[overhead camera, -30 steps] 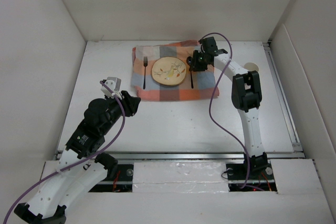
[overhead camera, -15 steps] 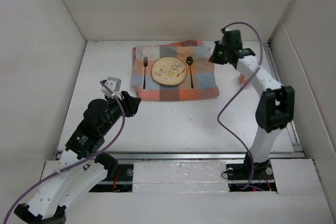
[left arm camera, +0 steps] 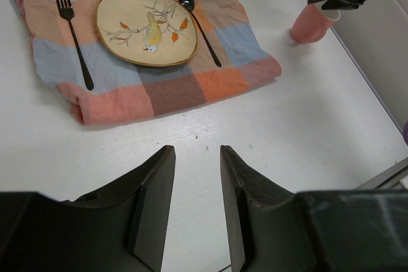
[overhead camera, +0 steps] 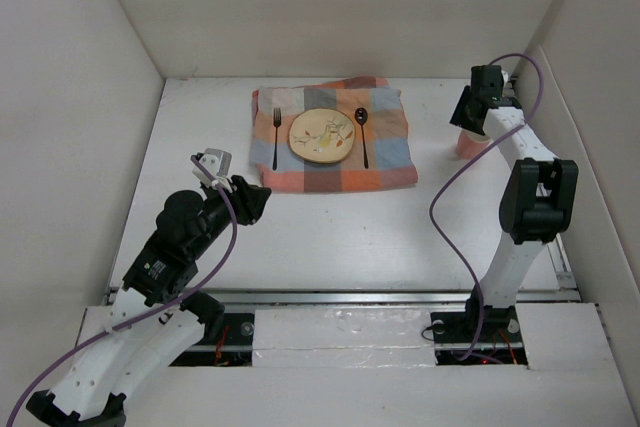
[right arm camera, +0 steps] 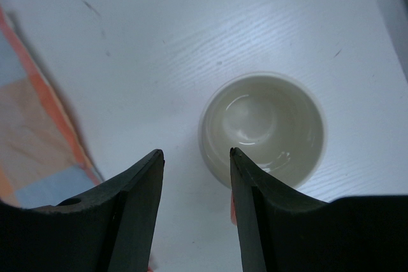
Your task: Set the dinner table for one person
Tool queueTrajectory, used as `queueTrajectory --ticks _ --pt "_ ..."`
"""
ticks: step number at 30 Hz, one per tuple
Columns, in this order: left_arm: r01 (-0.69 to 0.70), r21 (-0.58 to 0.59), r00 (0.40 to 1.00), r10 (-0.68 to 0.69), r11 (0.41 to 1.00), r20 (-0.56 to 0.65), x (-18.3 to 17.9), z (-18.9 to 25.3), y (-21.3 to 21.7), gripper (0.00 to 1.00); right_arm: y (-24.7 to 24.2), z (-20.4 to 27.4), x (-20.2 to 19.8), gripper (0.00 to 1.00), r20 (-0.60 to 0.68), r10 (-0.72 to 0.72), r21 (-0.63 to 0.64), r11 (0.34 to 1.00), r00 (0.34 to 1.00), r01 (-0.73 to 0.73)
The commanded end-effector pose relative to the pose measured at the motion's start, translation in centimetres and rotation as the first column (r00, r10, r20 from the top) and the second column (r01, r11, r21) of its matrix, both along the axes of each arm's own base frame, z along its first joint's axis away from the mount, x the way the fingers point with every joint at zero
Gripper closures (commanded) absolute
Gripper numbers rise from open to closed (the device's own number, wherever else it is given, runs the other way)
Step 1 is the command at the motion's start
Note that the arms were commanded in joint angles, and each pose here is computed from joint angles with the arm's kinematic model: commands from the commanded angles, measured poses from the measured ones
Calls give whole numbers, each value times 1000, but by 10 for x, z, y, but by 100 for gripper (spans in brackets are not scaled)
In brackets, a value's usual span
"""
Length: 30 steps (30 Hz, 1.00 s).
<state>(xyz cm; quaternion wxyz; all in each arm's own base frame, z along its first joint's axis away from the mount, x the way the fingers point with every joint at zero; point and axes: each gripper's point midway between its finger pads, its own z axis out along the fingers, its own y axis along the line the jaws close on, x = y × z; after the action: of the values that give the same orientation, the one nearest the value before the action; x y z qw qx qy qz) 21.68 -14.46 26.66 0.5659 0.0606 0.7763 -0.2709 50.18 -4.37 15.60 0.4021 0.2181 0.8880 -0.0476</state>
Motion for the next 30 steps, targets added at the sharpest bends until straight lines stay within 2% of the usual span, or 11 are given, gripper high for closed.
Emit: queueTrajectory --ticks 1,7,8,10,11,15,19,23,30 --pt "13 -21 998 -12 1000 55 3 16 -3 68 3 7 7 48 -12 17 -53 998 1000 -18" --pt "17 -15 999 -16 1000 47 5 14 -5 68 -9 -22 19 51 -48 -21 -85 996 999 17" --pt "17 -14 999 -16 1000 46 5 14 -5 68 -9 -31 24 55 -66 -20 -87 996 998 14" --pt "10 -11 999 -10 1000 42 6 12 -4 68 -10 -39 28 90 -89 -18 -91 996 996 10" --pt "7 -11 999 -7 1000 43 6 12 -4 68 -13 -38 29 100 -90 -31 -103 994 995 22" --pt "3 -4 999 -3 1000 33 8 10 -4 68 1 4 34 100 32 -6 -130 991 999 11" --pt "7 4 1000 -7 1000 18 11 6 -6 68 45 59 57 100 169 131 -121 986 977 -111" --pt "5 10 1000 -5 1000 12 11 4 -6 68 85 67 87 100 157 219 -105 973 963 -205" --pt "-5 11 1000 5 1000 11 12 4 -5 68 161 89 129 100 237 357 -152 932 904 -328"
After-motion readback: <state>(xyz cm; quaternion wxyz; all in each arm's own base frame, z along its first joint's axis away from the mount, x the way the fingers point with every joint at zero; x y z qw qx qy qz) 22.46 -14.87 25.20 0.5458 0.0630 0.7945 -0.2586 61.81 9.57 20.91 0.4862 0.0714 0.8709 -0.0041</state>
